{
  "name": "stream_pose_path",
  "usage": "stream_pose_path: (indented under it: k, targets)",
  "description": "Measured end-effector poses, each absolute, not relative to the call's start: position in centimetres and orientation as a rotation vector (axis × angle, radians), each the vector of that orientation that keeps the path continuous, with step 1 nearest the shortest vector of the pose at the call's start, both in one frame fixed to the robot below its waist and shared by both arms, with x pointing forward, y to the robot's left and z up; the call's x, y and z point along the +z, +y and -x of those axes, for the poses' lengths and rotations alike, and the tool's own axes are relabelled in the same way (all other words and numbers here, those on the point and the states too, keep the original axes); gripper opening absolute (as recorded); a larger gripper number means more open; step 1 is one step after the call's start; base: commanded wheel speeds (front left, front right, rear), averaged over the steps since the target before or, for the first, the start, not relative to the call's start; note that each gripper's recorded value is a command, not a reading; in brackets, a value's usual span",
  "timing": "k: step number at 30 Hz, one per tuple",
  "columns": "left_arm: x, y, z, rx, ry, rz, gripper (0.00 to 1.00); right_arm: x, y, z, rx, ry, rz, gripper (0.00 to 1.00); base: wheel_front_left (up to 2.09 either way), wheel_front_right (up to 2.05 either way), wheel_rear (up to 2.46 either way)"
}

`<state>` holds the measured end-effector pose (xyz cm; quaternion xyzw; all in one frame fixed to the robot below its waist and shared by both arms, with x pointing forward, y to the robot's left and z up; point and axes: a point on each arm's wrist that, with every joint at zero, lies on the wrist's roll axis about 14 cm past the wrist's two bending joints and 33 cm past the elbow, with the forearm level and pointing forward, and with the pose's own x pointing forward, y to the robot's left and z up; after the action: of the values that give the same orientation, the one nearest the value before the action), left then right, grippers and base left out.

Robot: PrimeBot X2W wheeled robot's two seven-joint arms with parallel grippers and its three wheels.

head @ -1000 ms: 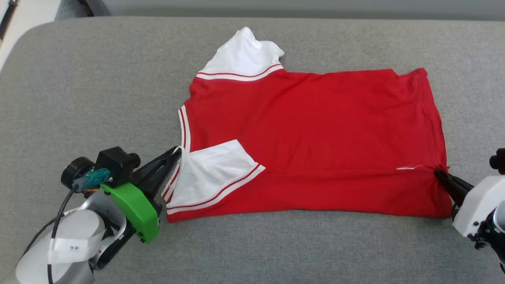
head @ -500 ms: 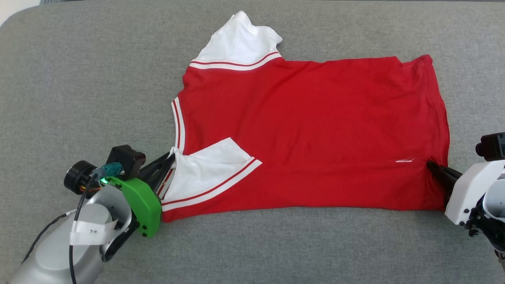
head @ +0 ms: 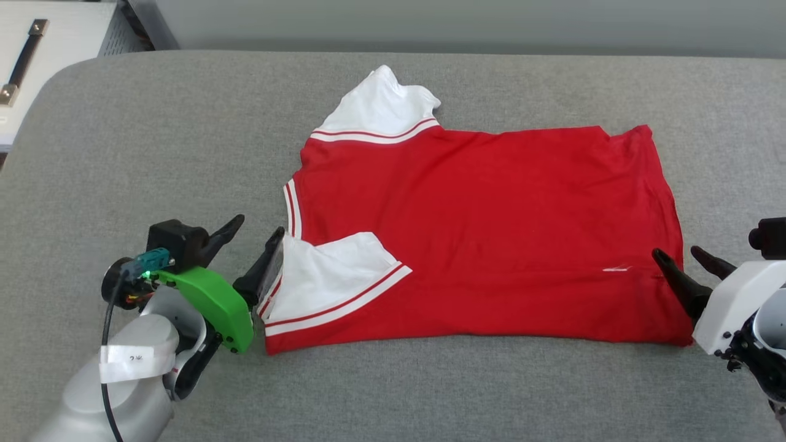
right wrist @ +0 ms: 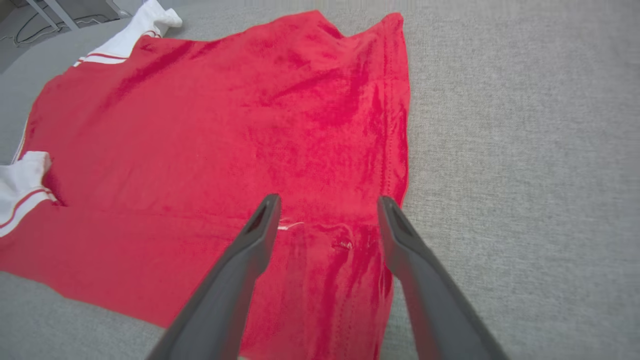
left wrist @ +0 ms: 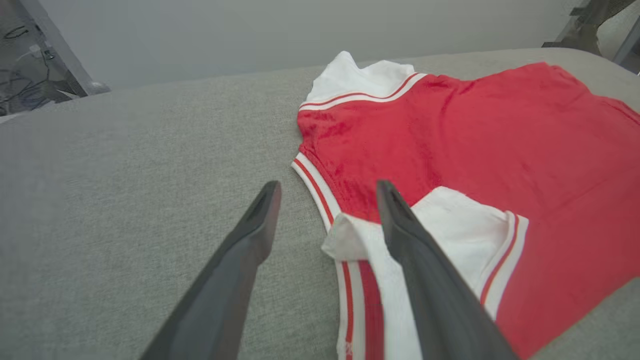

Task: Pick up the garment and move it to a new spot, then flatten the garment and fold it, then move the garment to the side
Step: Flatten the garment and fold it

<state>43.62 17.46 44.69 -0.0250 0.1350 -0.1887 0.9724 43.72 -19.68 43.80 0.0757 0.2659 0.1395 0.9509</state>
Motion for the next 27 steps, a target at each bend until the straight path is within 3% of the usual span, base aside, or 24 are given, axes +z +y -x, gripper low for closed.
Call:
stream_pose_path:
  k: [8,16,27]
  targets:
    - [47.7,18.4,-41.8,-0.279,0.183,0.153,1.00,46.7,-20.0,-41.8,0.277,0.443,-0.107,1.00,0.00,0.00,0.00]
    - [49.0,17.9,-38.8,-0.229,0.200,0.203,1.00,47.6,-20.4,-39.1,0.230,0.456,-0.086,1.00,0.00,0.00,0.00]
    - [44.2,16.7,-34.2,-0.223,0.571,0.182,1.00,45.5,-20.8,-36.0,0.133,0.633,-0.086,1.00,0.00,0.00,0.00]
